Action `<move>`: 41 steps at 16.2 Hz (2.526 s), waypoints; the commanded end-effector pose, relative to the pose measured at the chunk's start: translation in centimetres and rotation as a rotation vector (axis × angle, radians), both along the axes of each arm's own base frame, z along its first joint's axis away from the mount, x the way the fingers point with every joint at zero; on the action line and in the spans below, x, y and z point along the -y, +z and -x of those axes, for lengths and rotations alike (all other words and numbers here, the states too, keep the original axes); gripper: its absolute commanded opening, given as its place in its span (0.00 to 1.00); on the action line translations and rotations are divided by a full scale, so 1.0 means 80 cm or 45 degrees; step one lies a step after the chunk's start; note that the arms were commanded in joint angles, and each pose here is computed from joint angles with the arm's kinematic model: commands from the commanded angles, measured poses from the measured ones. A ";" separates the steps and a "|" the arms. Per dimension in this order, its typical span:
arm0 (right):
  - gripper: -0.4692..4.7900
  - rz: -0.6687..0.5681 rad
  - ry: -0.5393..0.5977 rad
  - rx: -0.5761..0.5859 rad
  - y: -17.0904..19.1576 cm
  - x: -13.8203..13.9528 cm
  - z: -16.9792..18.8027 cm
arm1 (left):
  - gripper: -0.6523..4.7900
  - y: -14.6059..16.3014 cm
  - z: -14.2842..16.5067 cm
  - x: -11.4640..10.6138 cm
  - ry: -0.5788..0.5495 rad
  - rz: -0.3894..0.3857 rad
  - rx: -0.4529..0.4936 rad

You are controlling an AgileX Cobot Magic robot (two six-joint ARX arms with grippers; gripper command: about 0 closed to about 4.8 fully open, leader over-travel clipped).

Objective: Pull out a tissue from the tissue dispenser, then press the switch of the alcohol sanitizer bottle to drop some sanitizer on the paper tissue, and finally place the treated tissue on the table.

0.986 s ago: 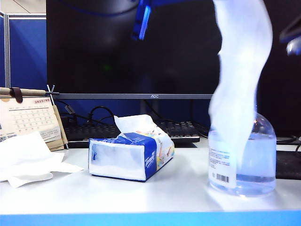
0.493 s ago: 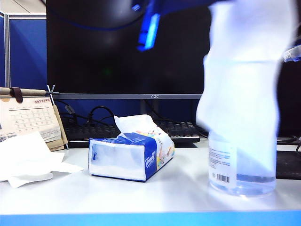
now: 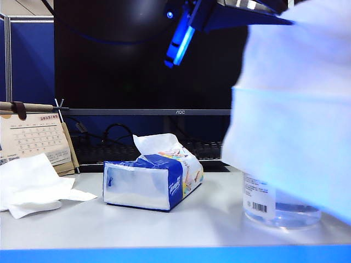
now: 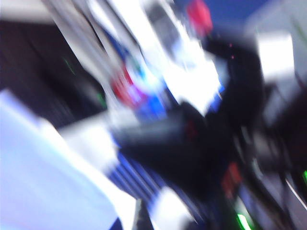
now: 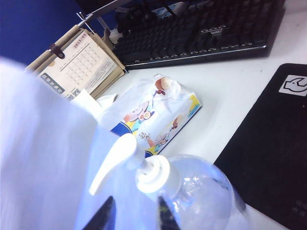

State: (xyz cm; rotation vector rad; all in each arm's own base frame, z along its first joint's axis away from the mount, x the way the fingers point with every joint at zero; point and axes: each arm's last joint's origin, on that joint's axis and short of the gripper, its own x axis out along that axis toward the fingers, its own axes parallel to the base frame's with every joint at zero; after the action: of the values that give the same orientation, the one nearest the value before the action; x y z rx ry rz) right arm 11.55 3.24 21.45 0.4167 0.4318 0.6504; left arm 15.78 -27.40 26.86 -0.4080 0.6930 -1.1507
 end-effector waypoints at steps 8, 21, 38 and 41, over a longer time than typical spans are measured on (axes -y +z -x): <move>0.31 0.035 0.120 0.001 -0.006 -0.018 -0.014 | 0.11 -0.019 0.013 0.002 0.231 -0.084 0.071; 0.31 0.028 0.143 -0.032 -0.016 -0.025 -0.038 | 0.11 -0.042 0.021 0.001 0.345 -0.082 0.070; 0.31 0.016 0.195 0.004 -0.021 -0.052 -0.057 | 0.11 -0.051 0.019 0.005 0.389 -0.099 0.072; 0.31 0.010 0.228 -0.013 -0.023 -0.053 -0.056 | 0.11 -0.051 0.017 0.005 0.384 -0.110 0.102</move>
State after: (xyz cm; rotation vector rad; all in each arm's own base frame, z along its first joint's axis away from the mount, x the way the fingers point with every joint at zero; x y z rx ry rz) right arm 15.99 7.46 19.43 0.3759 0.4950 0.8071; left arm 14.34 -27.74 22.65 -0.3809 0.6066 -0.8391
